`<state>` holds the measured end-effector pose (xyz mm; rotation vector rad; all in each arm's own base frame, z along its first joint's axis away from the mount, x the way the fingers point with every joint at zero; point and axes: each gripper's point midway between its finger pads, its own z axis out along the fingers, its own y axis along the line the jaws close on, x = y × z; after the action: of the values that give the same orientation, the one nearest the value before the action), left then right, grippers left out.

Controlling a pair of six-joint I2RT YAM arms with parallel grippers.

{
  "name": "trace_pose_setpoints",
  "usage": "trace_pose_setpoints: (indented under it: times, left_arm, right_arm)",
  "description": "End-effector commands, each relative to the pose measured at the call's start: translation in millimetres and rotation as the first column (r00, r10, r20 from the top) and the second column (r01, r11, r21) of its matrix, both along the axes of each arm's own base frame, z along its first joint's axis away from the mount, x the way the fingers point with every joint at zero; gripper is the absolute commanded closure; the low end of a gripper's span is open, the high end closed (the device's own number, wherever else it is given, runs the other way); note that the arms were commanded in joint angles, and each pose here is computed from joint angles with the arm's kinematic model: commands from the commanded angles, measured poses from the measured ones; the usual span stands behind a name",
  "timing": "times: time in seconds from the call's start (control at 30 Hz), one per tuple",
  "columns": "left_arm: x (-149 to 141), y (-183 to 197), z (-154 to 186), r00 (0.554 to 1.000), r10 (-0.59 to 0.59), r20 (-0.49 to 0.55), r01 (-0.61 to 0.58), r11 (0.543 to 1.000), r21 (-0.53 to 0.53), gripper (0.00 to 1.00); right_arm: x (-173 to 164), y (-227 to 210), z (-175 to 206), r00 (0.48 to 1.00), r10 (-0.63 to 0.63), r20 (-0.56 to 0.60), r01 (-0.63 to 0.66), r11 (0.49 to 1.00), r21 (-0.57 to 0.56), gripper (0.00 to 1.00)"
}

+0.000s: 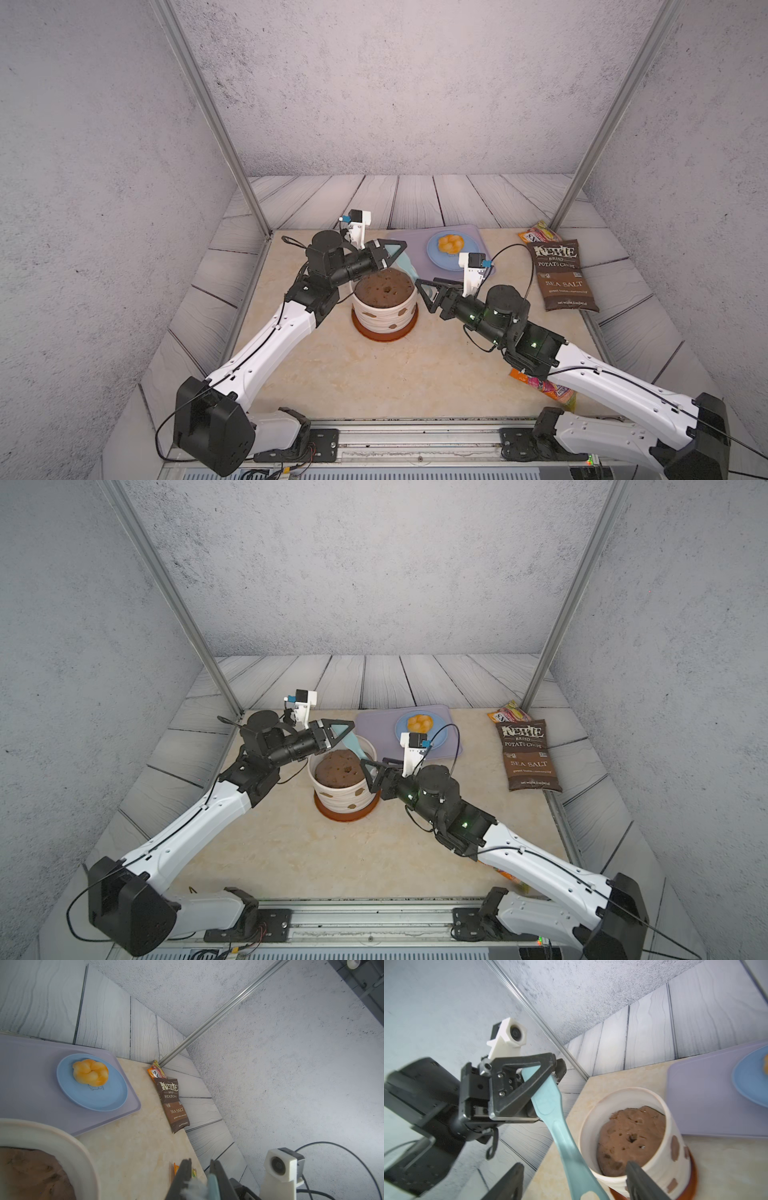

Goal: Scrub the dried mud off the ceramic pot
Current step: Pick up the brush from the center of the board.

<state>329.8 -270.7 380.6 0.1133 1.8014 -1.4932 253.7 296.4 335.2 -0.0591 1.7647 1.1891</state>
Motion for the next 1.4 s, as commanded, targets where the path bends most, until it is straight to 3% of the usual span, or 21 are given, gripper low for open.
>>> trace_pose_setpoints:
  times: [0.0,0.23,0.43,0.83,1.0,1.17,1.3,1.37]
  left_arm:
    - [-15,8,47,0.991,0.0,0.132,0.015,0.994,-0.11,0.82]
    - [-21,13,61,0.989,0.007,0.148,0.017,0.987,-0.16,0.82]
    - [-21,7,51,0.996,-0.029,0.089,0.045,0.982,-0.184,0.82]
    - [-20,6,39,0.997,-0.027,0.069,0.037,0.987,-0.159,0.82]
    - [-19,4,34,0.997,-0.036,0.063,0.045,0.988,-0.15,0.79]
    - [-18,5,28,0.998,-0.029,0.047,0.035,0.99,-0.136,0.64]
    - [-14,8,21,1.0,0.001,0.024,0.002,0.993,-0.118,0.41]
    - [-12,12,13,1.0,0.029,-0.01,-0.03,0.997,-0.071,0.31]
  right_arm:
    - [0,4,25,0.999,0.038,-0.037,-0.026,0.963,0.268,0.22]
    - [1,14,32,0.991,0.12,-0.057,-0.087,0.911,0.404,0.22]
    - [5,15,56,0.985,0.173,0.009,-0.155,0.854,0.497,0.35]
    - [2,26,66,0.968,0.25,0.031,-0.231,0.833,0.502,0.6]
    - [3,25,63,0.967,0.252,0.025,-0.23,0.83,0.508,0.8]
    - [6,21,62,0.969,0.248,0.017,-0.221,0.83,0.512,1.0]
    - [10,14,55,0.974,0.229,0.005,-0.201,0.847,0.492,1.0]
    - [11,10,50,0.977,0.213,0.007,-0.195,0.88,0.433,1.0]
